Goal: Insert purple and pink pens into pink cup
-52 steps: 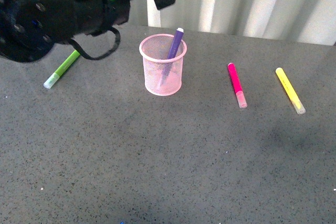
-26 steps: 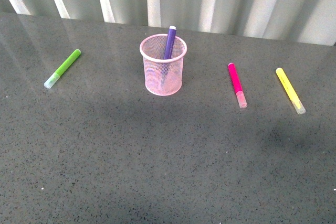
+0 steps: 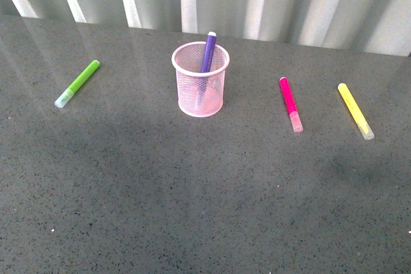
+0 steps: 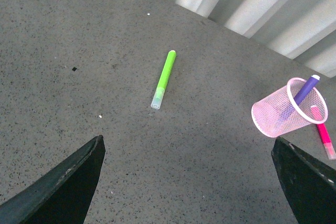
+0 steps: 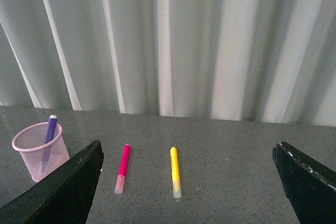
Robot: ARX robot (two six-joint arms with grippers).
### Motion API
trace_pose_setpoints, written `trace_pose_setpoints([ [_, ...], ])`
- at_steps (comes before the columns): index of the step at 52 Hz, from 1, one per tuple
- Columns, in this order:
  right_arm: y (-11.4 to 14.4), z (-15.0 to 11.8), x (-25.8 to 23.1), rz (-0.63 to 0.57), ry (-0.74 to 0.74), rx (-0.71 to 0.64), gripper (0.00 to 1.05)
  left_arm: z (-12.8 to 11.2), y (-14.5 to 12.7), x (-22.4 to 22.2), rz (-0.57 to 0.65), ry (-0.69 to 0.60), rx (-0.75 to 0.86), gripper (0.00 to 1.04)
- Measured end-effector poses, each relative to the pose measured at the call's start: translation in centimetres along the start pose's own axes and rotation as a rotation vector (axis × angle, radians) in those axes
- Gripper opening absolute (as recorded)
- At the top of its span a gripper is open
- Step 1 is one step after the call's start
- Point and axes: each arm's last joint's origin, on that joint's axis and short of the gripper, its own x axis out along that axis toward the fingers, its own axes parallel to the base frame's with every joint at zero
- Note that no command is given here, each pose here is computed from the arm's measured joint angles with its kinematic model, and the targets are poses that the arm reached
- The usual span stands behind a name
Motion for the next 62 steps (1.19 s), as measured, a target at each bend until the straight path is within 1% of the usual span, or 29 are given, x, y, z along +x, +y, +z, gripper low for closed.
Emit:
trace_pose_setpoints([
  [12,0.0,0.0,0.0,0.0,0.0,0.0,0.98,1.6,-2.0,-1.5,-0.037,-0.044,0.057,0.98],
  [15,0.0,0.0,0.0,0.0,0.0,0.0,0.98,1.7,-2.3,-1.6,-0.037,-0.045,0.062,0.98],
  [16,0.0,0.0,0.0,0.0,0.0,0.0,0.98,1.7,-2.4,-1.5,-0.018,-0.06,0.079,0.97],
  [18,0.0,0.0,0.0,0.0,0.0,0.0,0.98,1.5,-2.6,-1.4,0.034,-0.157,0.14,0.9],
  [19,0.0,0.0,0.0,0.0,0.0,0.0,0.98,1.4,-2.7,-1.4,0.051,-0.171,0.149,0.88],
  [21,0.0,0.0,0.0,0.0,0.0,0.0,0.98,0.7,-3.1,-1.7,0.103,-0.289,0.205,0.8],
  [22,0.0,0.0,0.0,0.0,0.0,0.0,0.98,0.6,-3.2,-1.7,0.1,-0.3,0.211,0.79],
  [24,0.0,0.0,0.0,0.0,0.0,0.0,0.98,-0.1,-3.6,-2.2,0.108,-0.366,0.242,0.72],
  [25,0.0,0.0,0.0,0.0,0.0,0.0,0.98,-0.2,-3.7,-2.3,0.107,-0.381,0.249,0.7],
  [27,0.0,0.0,0.0,0.0,0.0,0.0,0.98,-0.6,-4.3,-2.8,0.106,-0.423,0.27,0.62],
  [28,0.0,0.0,0.0,0.0,0.0,0.0,0.98,-0.7,-4.3,-2.9,0.106,-0.425,0.271,0.61],
  [29,0.0,0.0,0.0,0.0,0.0,0.0,0.98,-1.0,-4.8,-3.2,0.105,-0.438,0.279,0.55],
  [30,0.0,0.0,0.0,0.0,0.0,0.0,0.98,-1.2,-4.9,-3.3,0.109,-0.442,0.279,0.52],
  [32,0.0,0.0,0.0,0.0,0.0,0.0,0.98,-1.9,-5.5,-3.7,0.112,-0.447,0.282,0.41],
  [33,0.0,0.0,0.0,0.0,0.0,0.0,0.98,-2.1,-5.7,-3.7,0.108,-0.445,0.283,0.38],
  [35,0.0,0.0,0.0,0.0,0.0,0.0,0.98,-3.0,-6.1,-4.0,0.106,-0.435,0.282,0.26],
  [36,0.0,0.0,0.0,0.0,0.0,0.0,0.98,-3.2,-6.3,-4.1,0.104,-0.432,0.282,0.23],
  [40,0.0,0.0,0.0,0.0,0.0,0.0,0.98,-4.0,-6.9,-4.6,0.107,-0.435,0.282,0.05],
  [42,0.0,0.0,0.0,0.0,0.0,0.0,0.98,-4.4,-7.1,-4.8,0.109,-0.437,0.284,0.04],
  [53,0.0,0.0,0.0,0.0,0.0,0.0,0.98,-5.9,-8.1,-5.9,0.105,-0.437,0.286,0.04],
  [56,0.0,0.0,0.0,0.0,0.0,0.0,0.98,-6.7,-8.3,-6.0,0.118,-0.453,0.284,0.04],
  [58,0.0,0.0,0.0,0.0,0.0,0.0,0.98,-6.8,-8.7,-6.0,0.126,-0.454,0.283,0.04],
  [62,0.0,0.0,0.0,0.0,0.0,0.0,0.98,-7.0,-9.1,-6.2,0.102,-0.452,0.289,0.04],
])
